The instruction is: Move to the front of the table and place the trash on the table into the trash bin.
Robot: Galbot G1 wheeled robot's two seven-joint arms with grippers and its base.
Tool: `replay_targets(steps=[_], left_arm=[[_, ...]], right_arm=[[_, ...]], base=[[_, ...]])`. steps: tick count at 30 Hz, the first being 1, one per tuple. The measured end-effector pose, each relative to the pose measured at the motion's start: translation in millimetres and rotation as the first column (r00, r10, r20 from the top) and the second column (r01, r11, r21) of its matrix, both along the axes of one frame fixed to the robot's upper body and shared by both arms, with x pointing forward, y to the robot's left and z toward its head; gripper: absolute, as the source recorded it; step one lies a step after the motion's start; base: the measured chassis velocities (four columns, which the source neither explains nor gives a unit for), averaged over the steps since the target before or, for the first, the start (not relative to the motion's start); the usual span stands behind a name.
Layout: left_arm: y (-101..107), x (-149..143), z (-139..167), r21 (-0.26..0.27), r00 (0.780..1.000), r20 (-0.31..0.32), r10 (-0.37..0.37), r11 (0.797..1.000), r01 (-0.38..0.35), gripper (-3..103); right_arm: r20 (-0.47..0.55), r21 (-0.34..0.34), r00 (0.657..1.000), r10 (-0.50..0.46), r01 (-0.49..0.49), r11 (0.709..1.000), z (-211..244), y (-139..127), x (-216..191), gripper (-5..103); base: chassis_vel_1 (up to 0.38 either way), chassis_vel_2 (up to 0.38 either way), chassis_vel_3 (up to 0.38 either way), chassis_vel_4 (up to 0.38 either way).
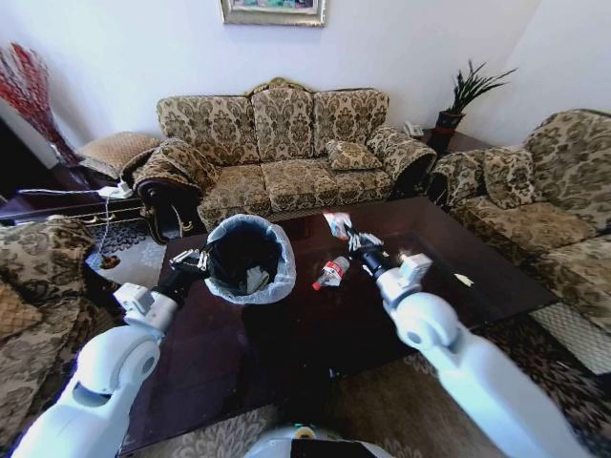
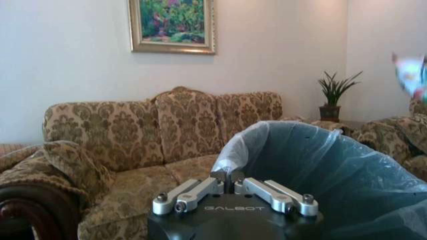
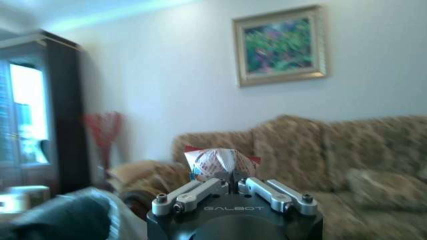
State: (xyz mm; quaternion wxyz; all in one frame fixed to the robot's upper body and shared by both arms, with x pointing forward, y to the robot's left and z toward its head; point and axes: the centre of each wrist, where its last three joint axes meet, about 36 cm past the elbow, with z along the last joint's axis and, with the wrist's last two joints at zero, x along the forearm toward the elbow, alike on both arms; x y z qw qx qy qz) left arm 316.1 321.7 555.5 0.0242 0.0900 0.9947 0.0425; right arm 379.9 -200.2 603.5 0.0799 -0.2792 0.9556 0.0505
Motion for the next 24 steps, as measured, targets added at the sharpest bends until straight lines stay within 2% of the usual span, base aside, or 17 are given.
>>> replay_targets(steps=[1, 2, 4, 9, 12, 16, 19, 20, 21, 22, 24], left_arm=[[-2.7, 0.3, -1.5, 0.000, 1.000, -0.008, -0.005, 1.000, 0.005, 2], [-6.6, 0.8, -2.8, 0.002, 1.000, -0.017, -0.012, 1.000, 0.013, 2], [-10.8, 0.9, -3.2, 0.007, 1.000, -0.020, -0.021, 1.000, 0.021, 2], [-13.2, 0.6, -4.4, 0.008, 0.999, -0.024, -0.024, 1.000, 0.024, 2], [-14.4, 1.4, -5.3, 0.008, 0.999, -0.025, -0.025, 1.000, 0.025, 2], [-15.3, 2.9, -5.8, 0.005, 0.999, -0.027, -0.027, 1.000, 0.027, 2], [-15.4, 3.8, -5.8, 0.004, 0.999, -0.029, -0.027, 1.000, 0.027, 2], [-15.4, 3.8, -5.8, 0.004, 0.999, -0.029, -0.027, 1.000, 0.027, 2], [-14.8, 4.9, -5.6, 0.004, 0.999, -0.030, -0.026, 1.000, 0.026, 2], [-14.8, 5.3, -5.4, 0.003, 0.999, -0.030, -0.025, 1.000, 0.025, 2], [-16.0, 6.0, -5.9, -0.005, 0.999, -0.031, -0.025, 1.000, 0.025, 2]], right_arm=[[0.019, 0.015, 0.996, 0.082, -0.082, 0.997, 12.6, 2.1, -5.5, 0], [0.008, 0.043, 0.982, 0.190, -0.191, 0.981, 22.0, 8.6, -14.1, 0], [-0.010, 0.051, 0.957, 0.289, -0.288, 0.956, 21.5, 13.9, -16.4, 0], [-0.031, 0.050, 0.938, 0.346, -0.345, 0.937, 14.7, 17.6, -10.1, 0], [-0.078, 0.054, 0.910, 0.407, -0.404, 0.913, 3.7, 26.7, -3.3, 0], [-0.109, 0.035, 0.902, 0.417, -0.416, 0.909, -5.7, 35.7, 1.5, -1], [-0.131, 0.025, 0.899, 0.418, -0.419, 0.908, -10.1, 43.1, 2.2, 9], [-0.131, 0.025, 0.899, 0.418, -0.419, 0.908, -10.1, 43.1, 2.2, 9], [-0.150, 0.016, 0.895, 0.421, -0.424, 0.906, -11.7, 47.2, 0.7, 20], [-0.153, 0.014, 0.894, 0.421, -0.424, 0.905, -12.3, 47.9, 0.2, 20], [-0.161, 0.010, 0.889, 0.429, -0.433, 0.901, -11.9, 52.2, -0.8, 32]], base=[[0.000, 0.000, 0.000, 0.000], [0.000, 0.000, 0.000, 0.000], [0.000, 0.000, 0.000, 0.000], [0.000, 0.000, 0.000, 0.000], [0.000, 0.000, 0.000, 0.000], [0.000, 0.000, 0.000, 0.000], [0.000, 0.000, 0.000, 0.000], [0.000, 0.000, 0.000, 0.000], [0.000, 0.000, 0.000, 0.000], [0.000, 0.000, 0.000, 0.000], [0.000, 0.000, 0.000, 0.000]])
